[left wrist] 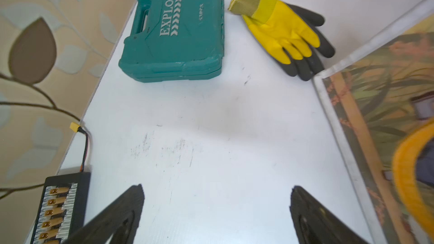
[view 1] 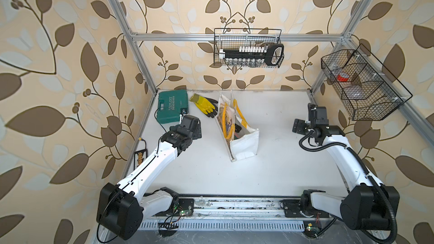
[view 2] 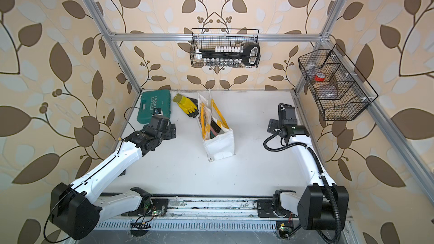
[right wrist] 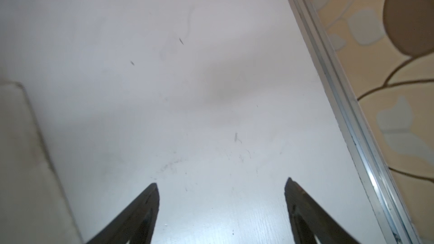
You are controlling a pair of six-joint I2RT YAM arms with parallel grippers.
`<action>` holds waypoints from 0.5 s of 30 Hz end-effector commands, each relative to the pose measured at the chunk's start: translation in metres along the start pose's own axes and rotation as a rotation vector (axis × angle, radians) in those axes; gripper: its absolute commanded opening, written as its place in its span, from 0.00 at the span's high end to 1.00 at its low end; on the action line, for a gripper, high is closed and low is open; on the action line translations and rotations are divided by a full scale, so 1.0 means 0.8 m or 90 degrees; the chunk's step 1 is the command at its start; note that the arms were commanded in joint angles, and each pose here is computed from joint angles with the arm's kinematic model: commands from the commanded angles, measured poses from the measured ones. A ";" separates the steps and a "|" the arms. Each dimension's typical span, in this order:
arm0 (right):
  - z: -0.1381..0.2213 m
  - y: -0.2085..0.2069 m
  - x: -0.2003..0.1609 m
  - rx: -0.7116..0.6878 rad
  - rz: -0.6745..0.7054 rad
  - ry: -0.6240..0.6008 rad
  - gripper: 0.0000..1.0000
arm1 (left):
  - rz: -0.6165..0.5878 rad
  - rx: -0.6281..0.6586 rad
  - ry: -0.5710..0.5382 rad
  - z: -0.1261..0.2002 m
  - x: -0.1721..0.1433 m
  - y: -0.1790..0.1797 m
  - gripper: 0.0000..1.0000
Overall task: Place the art knife into the pouch
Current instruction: Reset both arms
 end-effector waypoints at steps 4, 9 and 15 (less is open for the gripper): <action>-0.026 -0.010 -0.002 0.008 -0.058 -0.192 0.14 | -0.012 0.165 -0.115 -0.031 -0.030 0.016 0.01; -0.053 -0.011 -0.025 0.069 -0.065 -0.293 0.09 | 0.008 0.189 -0.183 -0.046 -0.051 0.016 0.01; -0.073 0.003 -0.031 0.067 -0.046 -0.297 0.09 | 0.014 0.130 -0.261 -0.065 -0.059 0.006 0.01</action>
Point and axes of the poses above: each gripper's point midway between its finger pads, its own z axis back along the fingers, its own y axis along the line the jaws close on, x = y × z, the point moved 8 cm from there along z, back along the fingers, and after that the axes turned 13 degrees about -z, right-handed, at the moved point
